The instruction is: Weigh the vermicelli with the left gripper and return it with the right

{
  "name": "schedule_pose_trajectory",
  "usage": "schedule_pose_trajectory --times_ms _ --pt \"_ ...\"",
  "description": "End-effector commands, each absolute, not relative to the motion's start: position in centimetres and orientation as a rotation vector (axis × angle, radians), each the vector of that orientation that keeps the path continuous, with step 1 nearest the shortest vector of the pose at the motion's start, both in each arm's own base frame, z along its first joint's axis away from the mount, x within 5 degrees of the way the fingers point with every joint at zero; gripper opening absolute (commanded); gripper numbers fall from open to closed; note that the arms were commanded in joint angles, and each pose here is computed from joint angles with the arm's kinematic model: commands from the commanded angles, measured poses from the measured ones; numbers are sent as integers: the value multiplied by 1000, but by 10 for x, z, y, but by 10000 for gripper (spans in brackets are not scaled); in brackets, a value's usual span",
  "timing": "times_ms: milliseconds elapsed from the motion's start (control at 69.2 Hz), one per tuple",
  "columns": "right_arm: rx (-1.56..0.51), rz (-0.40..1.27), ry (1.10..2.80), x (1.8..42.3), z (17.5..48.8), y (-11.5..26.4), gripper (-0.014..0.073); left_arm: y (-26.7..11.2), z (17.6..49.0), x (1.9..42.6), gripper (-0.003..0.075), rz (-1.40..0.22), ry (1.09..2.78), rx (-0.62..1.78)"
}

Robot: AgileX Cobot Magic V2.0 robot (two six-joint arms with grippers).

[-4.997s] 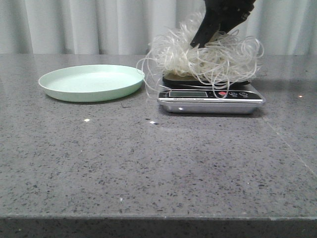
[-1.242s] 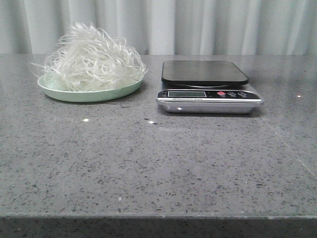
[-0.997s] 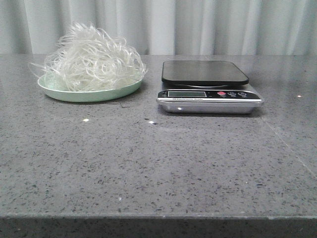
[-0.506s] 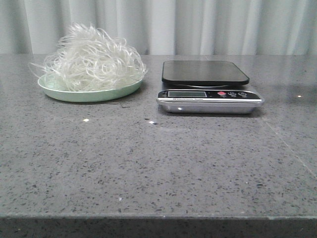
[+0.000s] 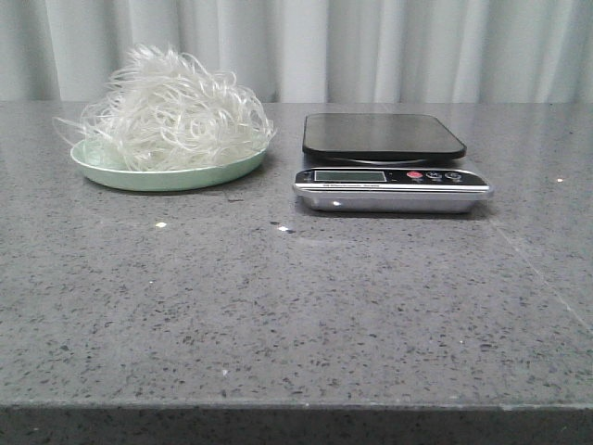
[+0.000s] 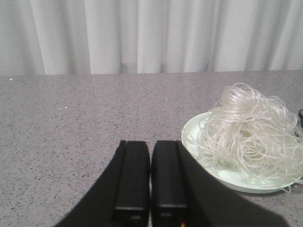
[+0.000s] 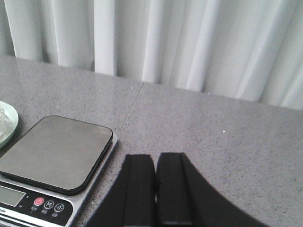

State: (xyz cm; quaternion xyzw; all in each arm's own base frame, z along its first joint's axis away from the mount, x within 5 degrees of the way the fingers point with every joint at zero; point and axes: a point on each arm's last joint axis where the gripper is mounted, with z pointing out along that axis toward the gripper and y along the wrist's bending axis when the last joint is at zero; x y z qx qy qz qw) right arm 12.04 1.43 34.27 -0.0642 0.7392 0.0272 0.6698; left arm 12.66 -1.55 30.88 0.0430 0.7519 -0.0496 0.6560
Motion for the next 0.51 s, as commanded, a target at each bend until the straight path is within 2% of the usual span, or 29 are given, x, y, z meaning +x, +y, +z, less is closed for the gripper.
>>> schedule_pose_trajectory --times_ms 0,274,491 --pt "-104 48 1502 100 343 10 152 -14 324 127 136 -114 1618 68" --pt "-81 46 1396 69 310 6 152 -14 324 127 136 -114 1618 68" --pt "-82 46 1403 68 306 6 151 -14 324 127 136 -114 1618 68"
